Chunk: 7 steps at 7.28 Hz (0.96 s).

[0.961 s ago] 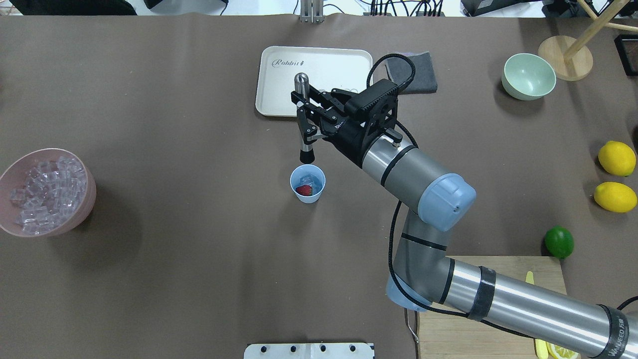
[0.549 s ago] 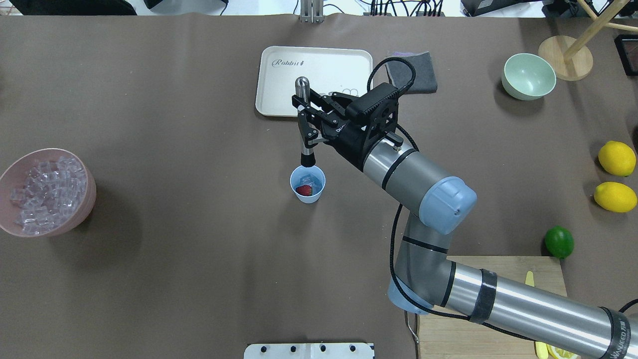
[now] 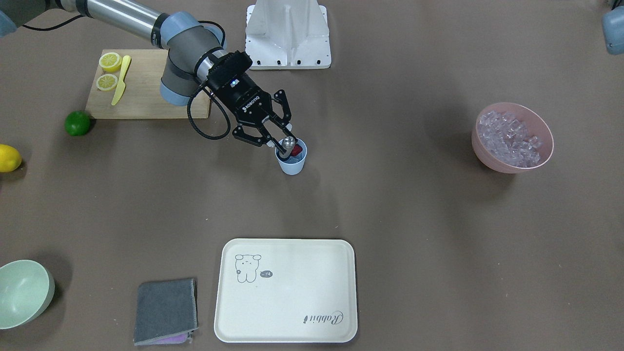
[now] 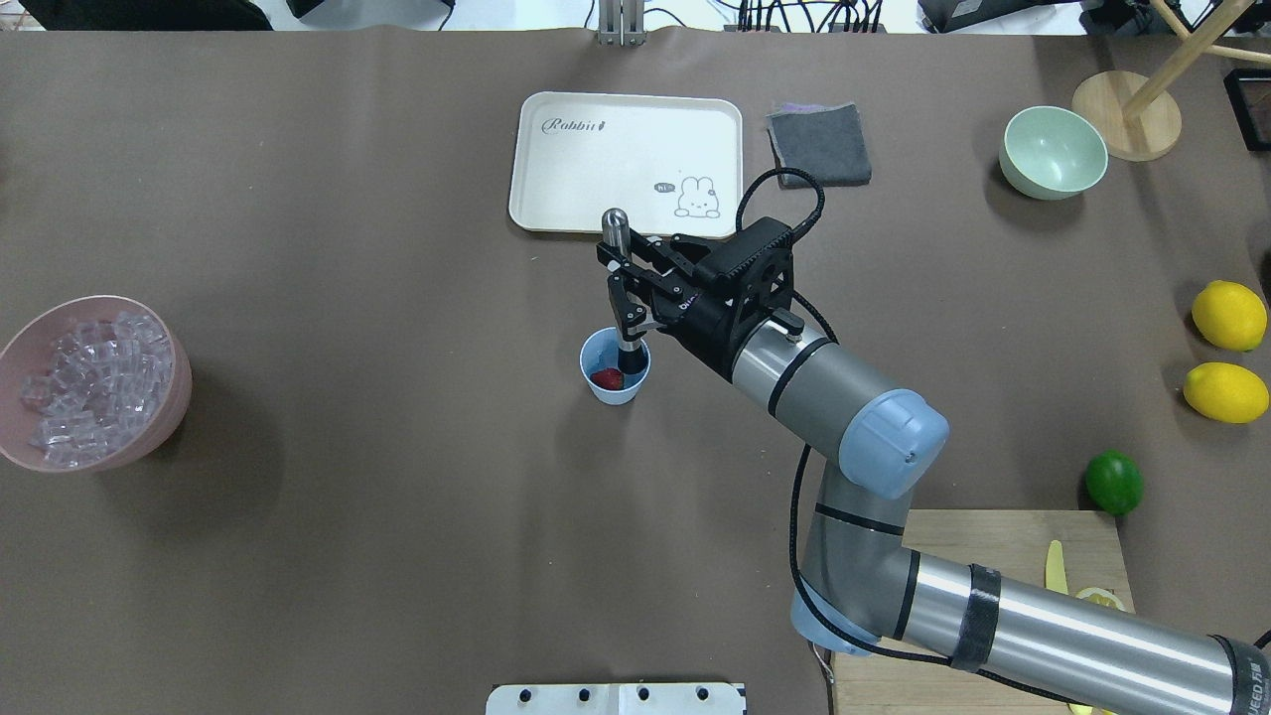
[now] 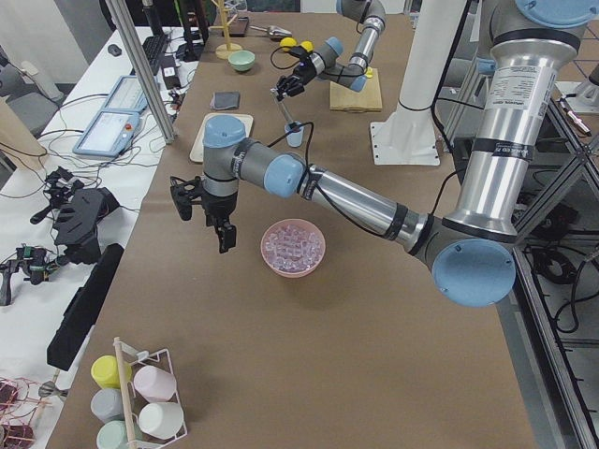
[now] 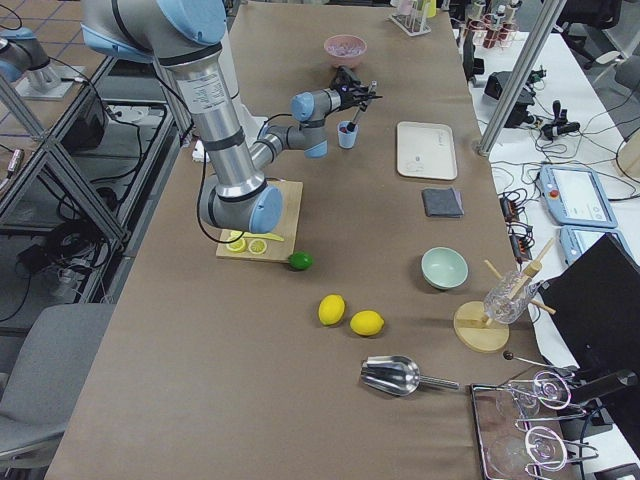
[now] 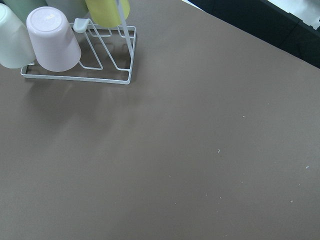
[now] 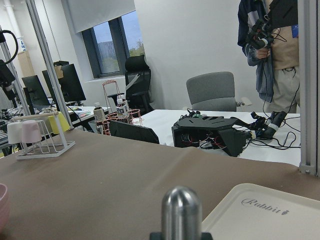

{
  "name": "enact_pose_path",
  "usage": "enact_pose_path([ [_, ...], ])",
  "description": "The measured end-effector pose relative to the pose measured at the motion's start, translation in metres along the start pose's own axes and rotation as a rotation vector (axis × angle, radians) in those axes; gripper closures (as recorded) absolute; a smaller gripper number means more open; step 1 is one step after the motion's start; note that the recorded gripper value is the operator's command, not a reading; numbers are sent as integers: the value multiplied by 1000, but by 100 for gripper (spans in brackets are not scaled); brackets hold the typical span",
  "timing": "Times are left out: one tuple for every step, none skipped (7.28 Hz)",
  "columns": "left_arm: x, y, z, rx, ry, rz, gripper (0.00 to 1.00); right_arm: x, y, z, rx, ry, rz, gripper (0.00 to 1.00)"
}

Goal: Mash ice and strawberries in cup
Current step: 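Keep pressing the pestle up and down inside the cup, then lift the pestle out of the cup and carry it toward the green bowl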

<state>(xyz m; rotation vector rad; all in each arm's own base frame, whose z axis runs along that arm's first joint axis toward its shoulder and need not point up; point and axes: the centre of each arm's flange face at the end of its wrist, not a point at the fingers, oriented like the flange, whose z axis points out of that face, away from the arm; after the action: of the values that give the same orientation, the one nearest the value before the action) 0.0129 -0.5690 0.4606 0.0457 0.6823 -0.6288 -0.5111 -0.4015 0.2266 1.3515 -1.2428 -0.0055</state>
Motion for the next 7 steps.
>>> enact_pose_path([
  [1, 1, -2, 2, 2, 1, 2, -1, -2, 0, 4, 0, 1, 100],
  [1, 1, -2, 2, 3, 1, 2, -5, -9, 0, 17, -5, 7, 100],
  [1, 1, -3, 2, 3, 1, 2, -9, -25, -1, 40, -10, 13, 100],
  [1, 1, -3, 2, 3, 1, 2, -8, -46, -3, 67, -10, 16, 100],
  [2, 1, -3, 3, 4, 2, 2, -4, -71, -4, 94, -3, 15, 100],
  [3, 2, -6, 6, 8, 7, 2, 2, -97, -5, 99, 12, 11, 100],
  [6, 5, -13, 14, 19, 16, 2, 8, -121, -6, 68, 40, 15, 100],
])
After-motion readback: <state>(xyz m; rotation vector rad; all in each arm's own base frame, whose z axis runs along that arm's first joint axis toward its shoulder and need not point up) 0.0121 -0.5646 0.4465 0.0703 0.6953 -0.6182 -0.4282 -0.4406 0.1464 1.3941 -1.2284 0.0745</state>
